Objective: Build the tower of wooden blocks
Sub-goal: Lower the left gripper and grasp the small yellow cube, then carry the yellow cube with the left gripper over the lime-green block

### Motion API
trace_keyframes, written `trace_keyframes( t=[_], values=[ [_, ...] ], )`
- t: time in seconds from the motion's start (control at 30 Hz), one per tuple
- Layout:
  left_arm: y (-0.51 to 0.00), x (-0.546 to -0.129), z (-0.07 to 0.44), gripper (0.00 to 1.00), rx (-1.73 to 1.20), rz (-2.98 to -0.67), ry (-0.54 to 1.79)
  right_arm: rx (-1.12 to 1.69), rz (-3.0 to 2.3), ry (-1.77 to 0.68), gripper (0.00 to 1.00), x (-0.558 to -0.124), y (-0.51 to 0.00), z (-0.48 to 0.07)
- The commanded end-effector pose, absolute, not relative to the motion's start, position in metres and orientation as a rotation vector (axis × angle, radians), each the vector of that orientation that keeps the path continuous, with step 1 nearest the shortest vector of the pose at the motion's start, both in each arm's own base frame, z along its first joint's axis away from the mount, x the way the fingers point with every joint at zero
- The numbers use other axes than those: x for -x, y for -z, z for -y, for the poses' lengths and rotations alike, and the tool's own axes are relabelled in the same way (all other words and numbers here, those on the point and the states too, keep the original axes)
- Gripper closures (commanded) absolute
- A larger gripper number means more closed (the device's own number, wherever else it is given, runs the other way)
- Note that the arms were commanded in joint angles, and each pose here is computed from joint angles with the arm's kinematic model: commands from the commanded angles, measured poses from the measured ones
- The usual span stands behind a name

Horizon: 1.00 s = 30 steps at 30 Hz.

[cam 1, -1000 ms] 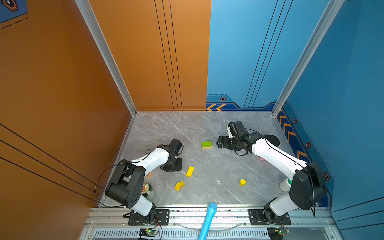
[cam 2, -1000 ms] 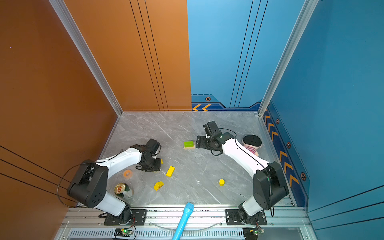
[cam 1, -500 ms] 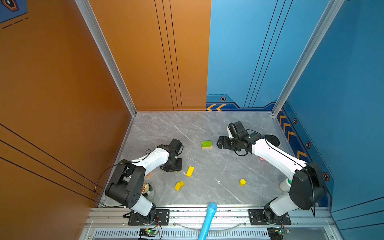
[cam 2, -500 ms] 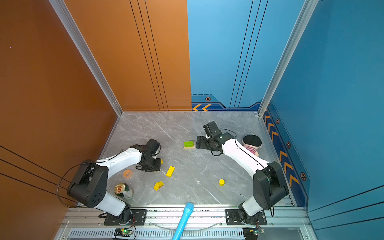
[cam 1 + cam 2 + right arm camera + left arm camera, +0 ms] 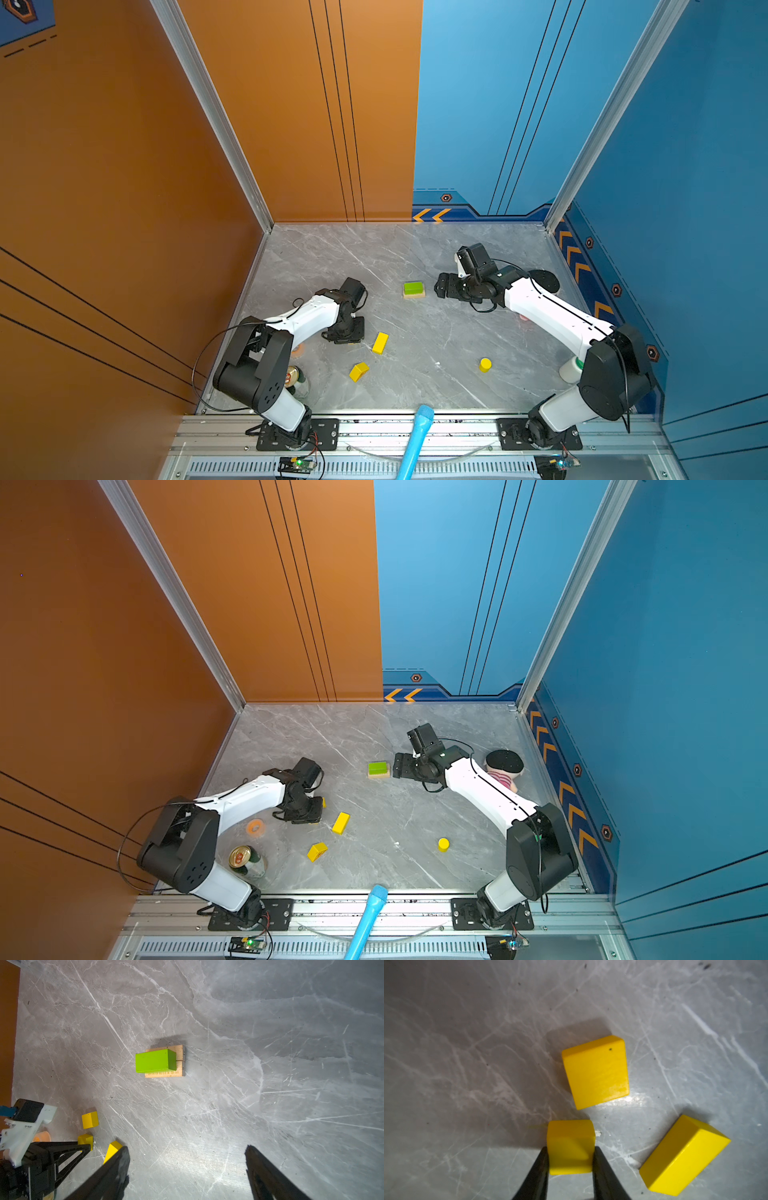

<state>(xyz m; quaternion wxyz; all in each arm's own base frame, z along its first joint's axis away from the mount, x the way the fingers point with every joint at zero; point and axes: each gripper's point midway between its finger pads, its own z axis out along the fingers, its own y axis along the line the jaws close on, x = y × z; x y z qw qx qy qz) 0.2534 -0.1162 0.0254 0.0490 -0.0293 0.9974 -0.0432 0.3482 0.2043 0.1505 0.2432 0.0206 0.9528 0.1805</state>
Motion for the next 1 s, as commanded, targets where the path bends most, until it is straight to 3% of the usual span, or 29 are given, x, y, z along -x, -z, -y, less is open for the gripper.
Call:
trace_keyframes(
  t=[0.0, 0.5, 0.97],
  values=[
    [-0.033, -0.259, 0.119, 0.68, 0.095, -3.024, 0.128, -0.080, -2.568, -0.526, 0.12, -0.347, -0.161, -0.202],
    [-0.118, -0.295, 0.160, 0.67, 0.065, -2.905, 0.194, -0.115, -2.559, -0.537, 0.12, -0.344, -0.164, -0.179],
    [-0.120, -0.364, 0.239, 0.70, 0.013, -2.913, 0.193, -0.250, -2.520, -0.559, 0.12, -0.322, -0.162, -0.124]
  ],
)
